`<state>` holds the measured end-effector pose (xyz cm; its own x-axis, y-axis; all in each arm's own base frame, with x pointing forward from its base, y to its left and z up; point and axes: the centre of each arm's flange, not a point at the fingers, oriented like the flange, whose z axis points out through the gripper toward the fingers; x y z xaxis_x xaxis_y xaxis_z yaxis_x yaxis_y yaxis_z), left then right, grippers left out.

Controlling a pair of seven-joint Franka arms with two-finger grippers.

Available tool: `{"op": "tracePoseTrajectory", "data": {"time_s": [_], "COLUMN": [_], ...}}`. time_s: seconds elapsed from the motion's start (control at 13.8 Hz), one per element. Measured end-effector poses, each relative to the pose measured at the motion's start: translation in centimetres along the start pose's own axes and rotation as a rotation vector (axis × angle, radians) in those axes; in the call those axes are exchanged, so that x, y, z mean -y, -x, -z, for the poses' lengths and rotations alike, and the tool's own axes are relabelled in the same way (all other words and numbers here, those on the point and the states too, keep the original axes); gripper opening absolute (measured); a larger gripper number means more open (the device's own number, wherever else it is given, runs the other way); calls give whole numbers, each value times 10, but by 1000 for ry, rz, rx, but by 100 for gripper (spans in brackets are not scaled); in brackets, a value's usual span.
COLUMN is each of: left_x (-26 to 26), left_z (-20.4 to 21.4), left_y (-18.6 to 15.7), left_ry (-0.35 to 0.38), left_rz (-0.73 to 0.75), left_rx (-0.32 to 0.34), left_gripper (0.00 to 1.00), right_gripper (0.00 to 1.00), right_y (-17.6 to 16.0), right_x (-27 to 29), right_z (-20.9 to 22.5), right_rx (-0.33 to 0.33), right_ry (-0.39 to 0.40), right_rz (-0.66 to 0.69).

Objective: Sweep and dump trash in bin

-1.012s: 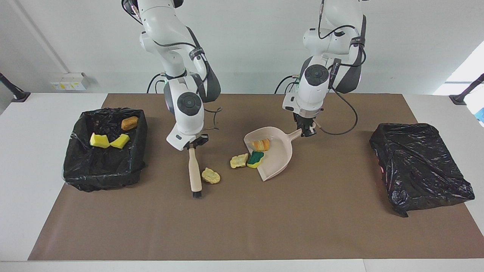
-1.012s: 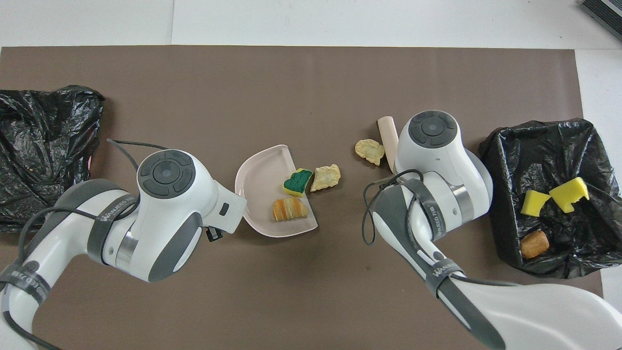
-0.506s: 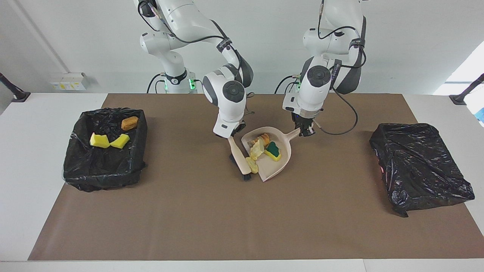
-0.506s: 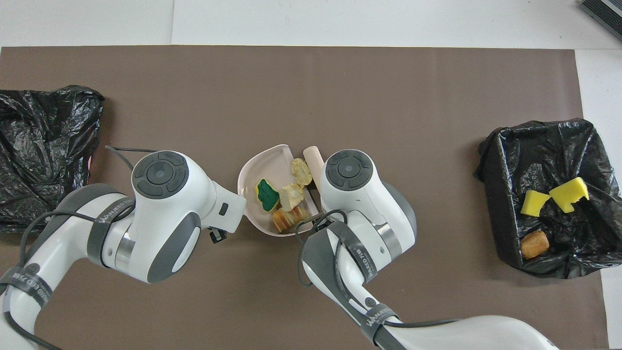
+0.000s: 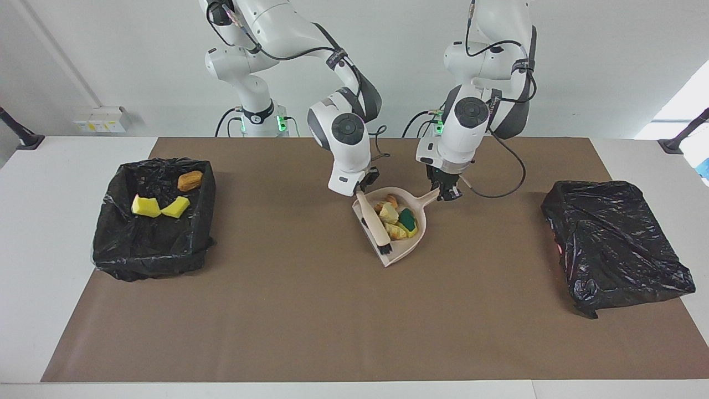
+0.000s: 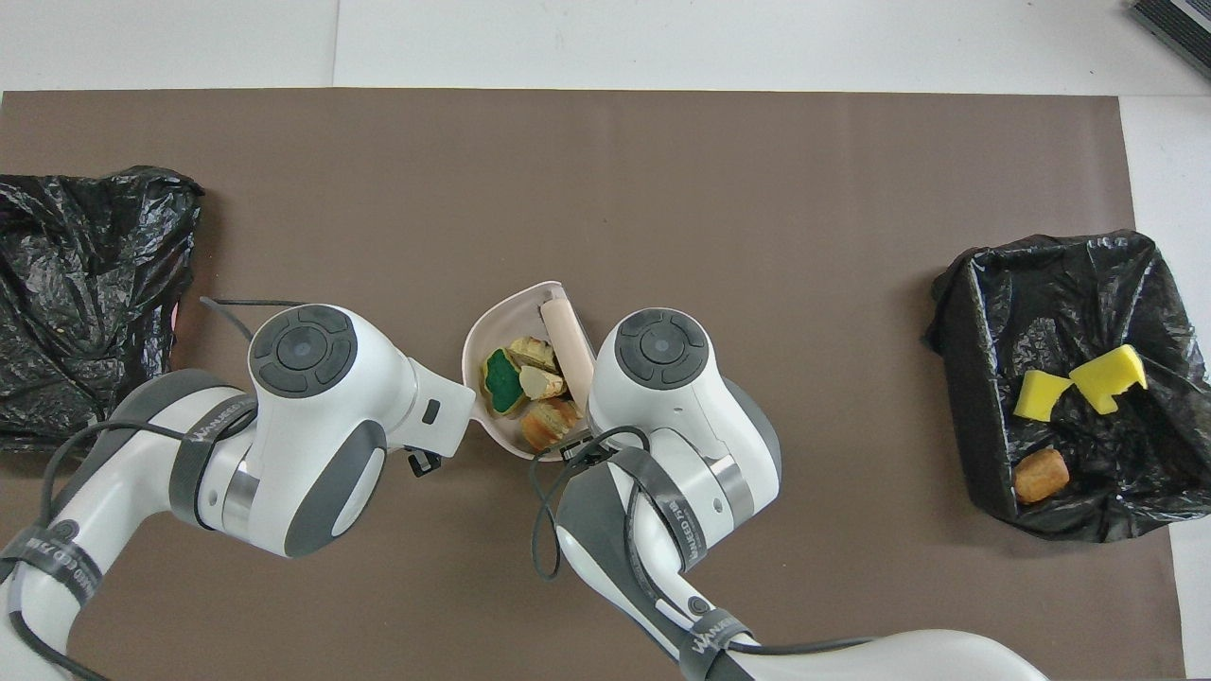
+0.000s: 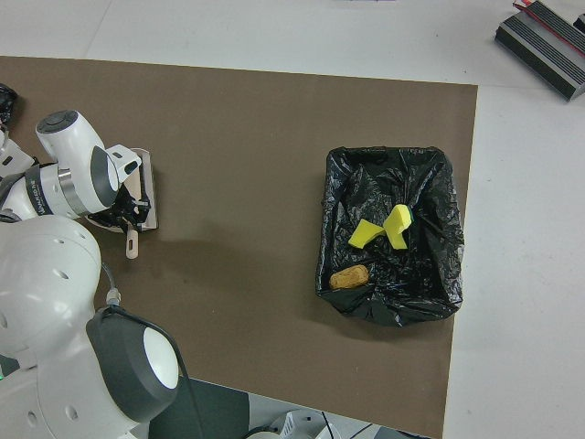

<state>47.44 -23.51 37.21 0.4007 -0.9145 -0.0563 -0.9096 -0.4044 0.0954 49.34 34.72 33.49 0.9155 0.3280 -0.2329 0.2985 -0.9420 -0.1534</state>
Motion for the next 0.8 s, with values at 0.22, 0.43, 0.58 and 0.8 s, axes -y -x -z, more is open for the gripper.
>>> {"op": "tracePoseTrajectory", "data": {"time_s": [0.22, 0.43, 0.58, 0.8], "left_x": [8, 18, 28, 41], "left_z": [2, 4, 9, 35], "left_y": [4, 11, 18, 36], "left_ry": [-1, 10, 9, -24], "left_rz": [28, 68, 84, 97], "left_rx": [-26, -61, -79, -116], "left_gripper": [31, 31, 31, 31], "right_gripper": [26, 26, 26, 26], "right_y": [4, 14, 22, 37], "right_x": [-39, -66, -59, -18], "right_z": [22, 51, 65, 65], "right_rx": [33, 28, 7, -11], "right_ry": [0, 77, 126, 150], "right_rz": [-59, -75, -117, -188]}}
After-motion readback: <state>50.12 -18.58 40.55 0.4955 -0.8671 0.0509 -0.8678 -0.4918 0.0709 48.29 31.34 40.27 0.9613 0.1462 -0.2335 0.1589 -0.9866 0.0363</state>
